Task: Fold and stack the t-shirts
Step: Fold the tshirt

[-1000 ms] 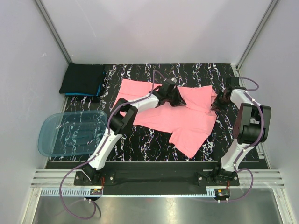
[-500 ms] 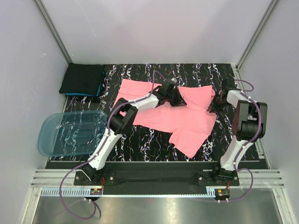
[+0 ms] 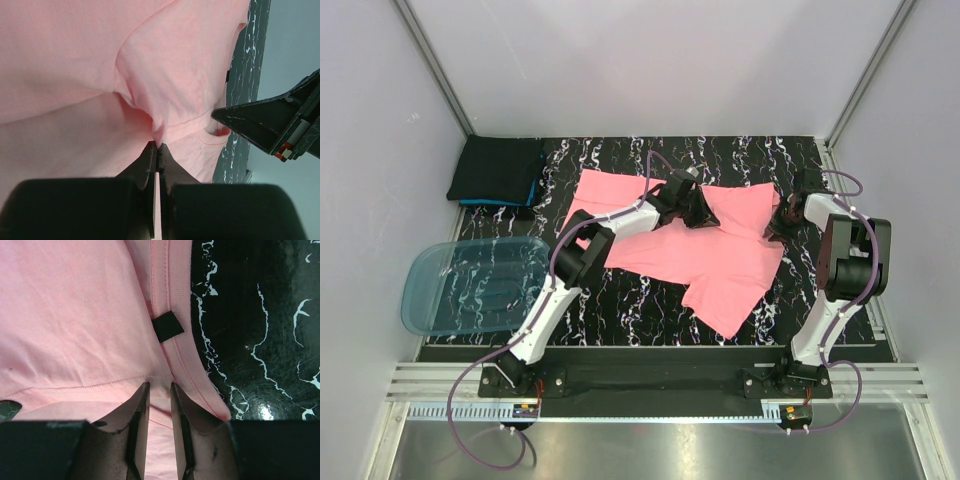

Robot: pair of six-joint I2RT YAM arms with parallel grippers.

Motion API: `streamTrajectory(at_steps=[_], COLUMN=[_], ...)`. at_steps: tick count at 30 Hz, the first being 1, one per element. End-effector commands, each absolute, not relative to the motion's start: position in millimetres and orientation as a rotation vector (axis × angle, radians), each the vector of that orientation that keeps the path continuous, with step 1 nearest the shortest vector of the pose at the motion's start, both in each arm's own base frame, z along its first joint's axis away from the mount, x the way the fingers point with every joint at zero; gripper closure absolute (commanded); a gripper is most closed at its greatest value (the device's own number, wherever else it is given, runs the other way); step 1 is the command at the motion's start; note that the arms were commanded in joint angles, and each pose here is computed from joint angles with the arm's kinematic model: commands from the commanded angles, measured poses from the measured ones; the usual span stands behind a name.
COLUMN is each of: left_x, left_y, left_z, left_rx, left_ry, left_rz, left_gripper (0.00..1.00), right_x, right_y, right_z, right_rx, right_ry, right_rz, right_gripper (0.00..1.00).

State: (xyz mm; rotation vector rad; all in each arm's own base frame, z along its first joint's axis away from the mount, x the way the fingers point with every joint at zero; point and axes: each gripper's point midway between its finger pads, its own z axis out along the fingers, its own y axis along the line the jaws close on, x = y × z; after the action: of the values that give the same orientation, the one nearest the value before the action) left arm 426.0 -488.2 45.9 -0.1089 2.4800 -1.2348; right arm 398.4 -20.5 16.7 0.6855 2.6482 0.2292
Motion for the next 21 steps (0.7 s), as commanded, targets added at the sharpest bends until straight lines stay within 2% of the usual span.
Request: streamTrajectory(at_steps=[1, 6, 8, 10, 12, 21], left_x=[431, 432, 432, 432, 432, 432], left_y=[-495, -496, -495, -495, -496, -495], left_z=[71, 74, 72, 72, 74, 72], left_rx=[-0.087, -0.091, -0.092, -0.094, -0.097, -0.099], left_ry=[2.417, 2.411, 2.417, 2.415, 2.414, 2.421], left_rz=[-1.304, -1.31, -1.304, -1.304, -1.311, -1.299], left_gripper=[1.0, 1.0, 1.0, 1.0, 1.0, 1.0], right_x=[402, 406, 406, 407, 407, 407], right_y=[-27, -26, -28, -29, -31, -31], right_z=[29, 36, 41, 44, 45, 42], right_rx=[0.654, 0.652, 0.644, 0.637, 0.63, 0.601], right_ry=[2.62, 2.611, 2.603, 2.594, 2.596, 2.602], right_rz=[0.165, 0.181, 0.166, 0.159, 0.142, 0.133], right_gripper=[0.69, 0.8, 0.78, 0.71, 0.68, 0.71])
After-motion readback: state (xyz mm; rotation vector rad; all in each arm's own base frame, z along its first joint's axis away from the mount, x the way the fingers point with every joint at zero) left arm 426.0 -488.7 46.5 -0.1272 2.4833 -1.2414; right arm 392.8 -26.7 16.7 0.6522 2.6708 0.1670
